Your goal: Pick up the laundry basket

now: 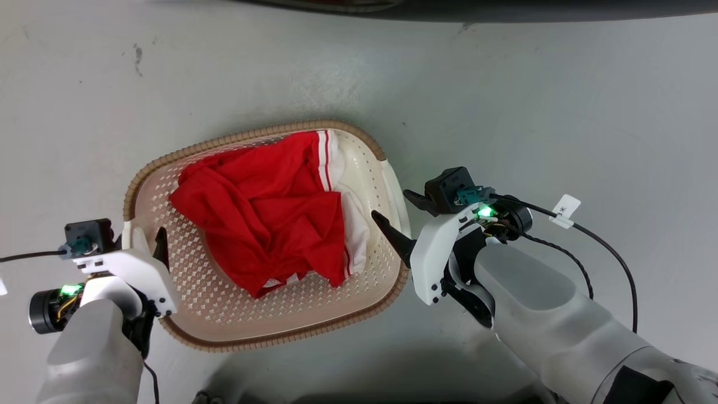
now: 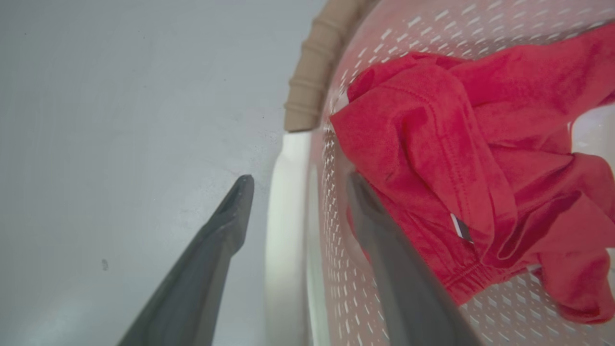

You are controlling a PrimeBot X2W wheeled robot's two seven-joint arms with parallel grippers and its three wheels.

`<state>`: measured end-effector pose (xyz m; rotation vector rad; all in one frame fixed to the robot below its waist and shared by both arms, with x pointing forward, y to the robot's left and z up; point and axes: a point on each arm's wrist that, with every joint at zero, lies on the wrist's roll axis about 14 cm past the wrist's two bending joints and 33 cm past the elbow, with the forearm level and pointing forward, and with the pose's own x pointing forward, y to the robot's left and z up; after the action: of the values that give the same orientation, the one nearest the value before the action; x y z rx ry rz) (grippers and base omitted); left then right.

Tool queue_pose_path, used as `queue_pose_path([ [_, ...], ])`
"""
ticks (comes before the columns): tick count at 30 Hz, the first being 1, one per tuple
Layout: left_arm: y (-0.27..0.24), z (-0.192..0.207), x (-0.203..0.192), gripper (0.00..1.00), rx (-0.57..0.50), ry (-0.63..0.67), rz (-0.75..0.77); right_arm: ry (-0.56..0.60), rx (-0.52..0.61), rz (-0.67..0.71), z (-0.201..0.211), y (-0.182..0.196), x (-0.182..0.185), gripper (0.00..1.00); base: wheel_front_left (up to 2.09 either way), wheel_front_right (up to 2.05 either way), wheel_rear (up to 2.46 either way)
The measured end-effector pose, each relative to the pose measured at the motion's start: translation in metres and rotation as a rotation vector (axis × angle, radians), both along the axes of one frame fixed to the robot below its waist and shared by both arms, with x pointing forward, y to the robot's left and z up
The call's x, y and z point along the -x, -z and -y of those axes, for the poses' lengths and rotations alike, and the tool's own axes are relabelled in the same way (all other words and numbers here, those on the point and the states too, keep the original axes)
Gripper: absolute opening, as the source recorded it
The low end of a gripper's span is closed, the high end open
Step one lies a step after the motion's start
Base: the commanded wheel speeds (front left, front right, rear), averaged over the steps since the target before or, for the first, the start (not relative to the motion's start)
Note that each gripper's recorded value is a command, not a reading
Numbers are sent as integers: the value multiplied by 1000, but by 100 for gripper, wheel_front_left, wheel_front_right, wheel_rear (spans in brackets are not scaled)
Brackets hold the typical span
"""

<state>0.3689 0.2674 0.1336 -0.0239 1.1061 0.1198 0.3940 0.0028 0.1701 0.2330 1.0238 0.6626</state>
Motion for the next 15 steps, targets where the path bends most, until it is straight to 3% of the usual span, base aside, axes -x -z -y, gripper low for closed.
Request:
queue_pose_path([
  [7,8,9,6,100,22,7,-44,-18,17,-53,-1,13,7,100,0,0,0],
  [8,9,10,7,84,26,5,-51,-14,20,-63,0,15,8,53,0,0,0],
  [9,10,12,8,0,30,4,-54,-13,23,-81,0,17,10,0,0,0,0],
  [15,11,10,9,0,37,0,-64,-2,29,-108,3,20,14,0,0,0,0],
])
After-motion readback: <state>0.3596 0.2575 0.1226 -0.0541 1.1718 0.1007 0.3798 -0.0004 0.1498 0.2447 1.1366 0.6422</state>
